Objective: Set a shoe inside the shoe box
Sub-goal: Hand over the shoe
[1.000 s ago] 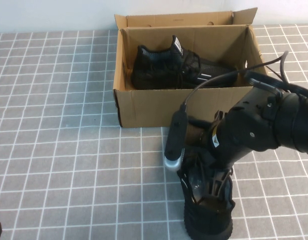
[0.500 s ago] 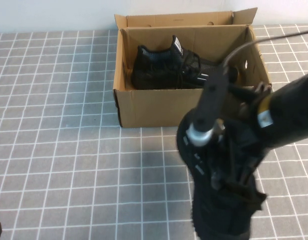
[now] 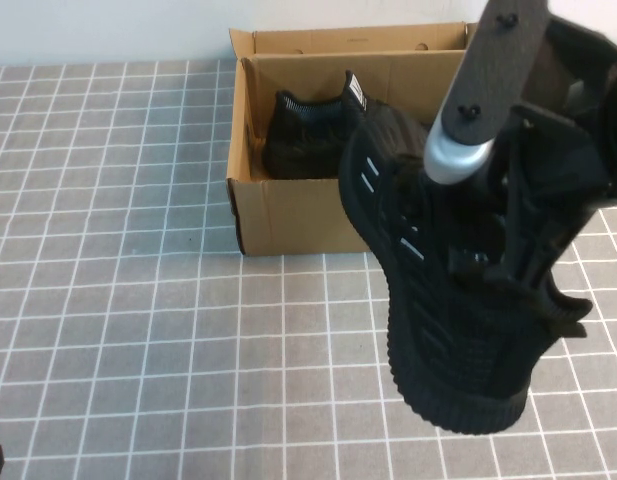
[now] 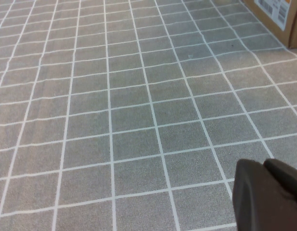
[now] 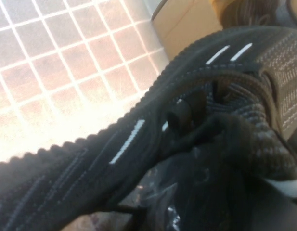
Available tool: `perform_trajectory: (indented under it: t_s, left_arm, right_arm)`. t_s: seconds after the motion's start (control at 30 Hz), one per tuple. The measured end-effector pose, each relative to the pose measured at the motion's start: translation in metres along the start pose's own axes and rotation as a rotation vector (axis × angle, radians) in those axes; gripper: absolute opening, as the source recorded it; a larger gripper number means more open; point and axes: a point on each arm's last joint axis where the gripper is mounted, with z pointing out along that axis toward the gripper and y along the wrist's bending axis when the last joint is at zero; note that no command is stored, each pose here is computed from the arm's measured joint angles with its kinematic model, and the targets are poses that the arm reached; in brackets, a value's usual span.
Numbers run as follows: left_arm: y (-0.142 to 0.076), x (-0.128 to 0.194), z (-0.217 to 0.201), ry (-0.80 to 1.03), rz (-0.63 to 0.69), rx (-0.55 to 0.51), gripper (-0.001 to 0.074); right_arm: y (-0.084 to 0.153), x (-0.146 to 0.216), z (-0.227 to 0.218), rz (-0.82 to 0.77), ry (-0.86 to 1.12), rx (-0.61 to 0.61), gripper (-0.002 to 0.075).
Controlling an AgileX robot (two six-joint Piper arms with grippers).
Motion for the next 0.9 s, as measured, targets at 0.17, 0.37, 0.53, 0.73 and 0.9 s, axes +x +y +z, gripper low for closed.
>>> perform_trajectory:
  t_s: [0.17, 0.37, 0.53, 0.73, 0.9]
  left_arm:
    - [0.000, 0.000, 0.000, 0.000, 0.000, 0.000, -0.0001]
    - [0.000, 0.000, 0.000, 0.000, 0.000, 0.000, -0.0001]
    - [0.000, 0.000, 0.000, 0.000, 0.000, 0.000, -0.0001]
    - [0.001, -0.005, 0.000, -0.055, 0.002, -0.010, -0.0001]
    - [0.000, -0.022, -0.003, -0.246, -0.382, 0.049, -0.0001]
  right_arm:
    - [-0.001, -0.003, 0.010, -0.026, 0.004, -0.003, 0.0019]
    - [0.000, -0.004, 0.020, -0.031, 0.024, -0.020, 0.0019]
    - [0.001, -0.004, 0.023, -0.029, 0.027, -0.027, 0.0019]
    - [0.001, -0.004, 0.025, -0.032, 0.031, -0.029, 0.0019]
    - [0.001, -0.004, 0.025, -0.029, 0.030, -0.032, 0.0019]
